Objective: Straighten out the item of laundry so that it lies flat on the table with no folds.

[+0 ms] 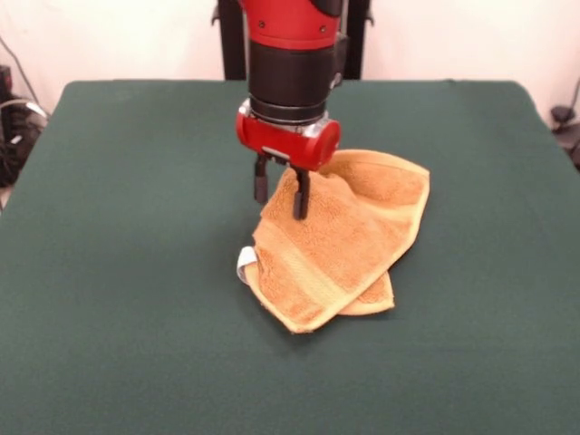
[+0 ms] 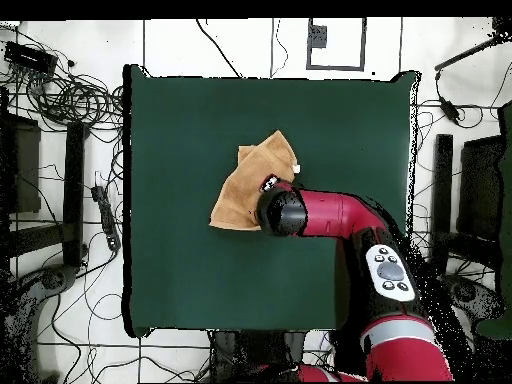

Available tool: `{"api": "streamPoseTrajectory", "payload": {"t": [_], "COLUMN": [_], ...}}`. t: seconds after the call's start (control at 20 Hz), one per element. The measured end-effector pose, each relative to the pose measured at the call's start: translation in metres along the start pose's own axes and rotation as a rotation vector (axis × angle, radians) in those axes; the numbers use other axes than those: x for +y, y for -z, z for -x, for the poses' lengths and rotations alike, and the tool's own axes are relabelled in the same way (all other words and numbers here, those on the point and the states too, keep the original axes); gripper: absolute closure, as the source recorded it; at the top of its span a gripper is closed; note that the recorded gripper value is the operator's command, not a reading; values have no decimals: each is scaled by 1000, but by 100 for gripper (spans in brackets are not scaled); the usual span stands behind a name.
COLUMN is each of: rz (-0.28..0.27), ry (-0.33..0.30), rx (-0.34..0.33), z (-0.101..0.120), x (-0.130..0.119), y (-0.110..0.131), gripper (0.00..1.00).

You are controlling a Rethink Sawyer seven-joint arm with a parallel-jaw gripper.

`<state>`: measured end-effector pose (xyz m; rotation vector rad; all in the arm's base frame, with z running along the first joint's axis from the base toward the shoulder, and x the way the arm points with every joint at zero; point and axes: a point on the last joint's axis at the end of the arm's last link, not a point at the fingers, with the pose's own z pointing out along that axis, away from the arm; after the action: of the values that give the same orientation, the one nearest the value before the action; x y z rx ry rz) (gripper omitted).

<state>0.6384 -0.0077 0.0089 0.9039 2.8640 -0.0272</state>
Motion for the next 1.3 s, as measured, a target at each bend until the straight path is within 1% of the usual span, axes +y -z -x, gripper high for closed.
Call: {"api": "streamPoseTrajectory", "payload": {"t": [0.1,0.25,0.4,0.7,1.3], "rz": [-21,-25,-23,-30,-26], "ry": [5,9,20,52,82], "rx": [27,39,34,24,14], "z": [2,4,6,4,5], "x": [-3,-3,-1,-2,1], "y": [1,1,1,0,-1], "gripper": [0,0,0,0,0]}}
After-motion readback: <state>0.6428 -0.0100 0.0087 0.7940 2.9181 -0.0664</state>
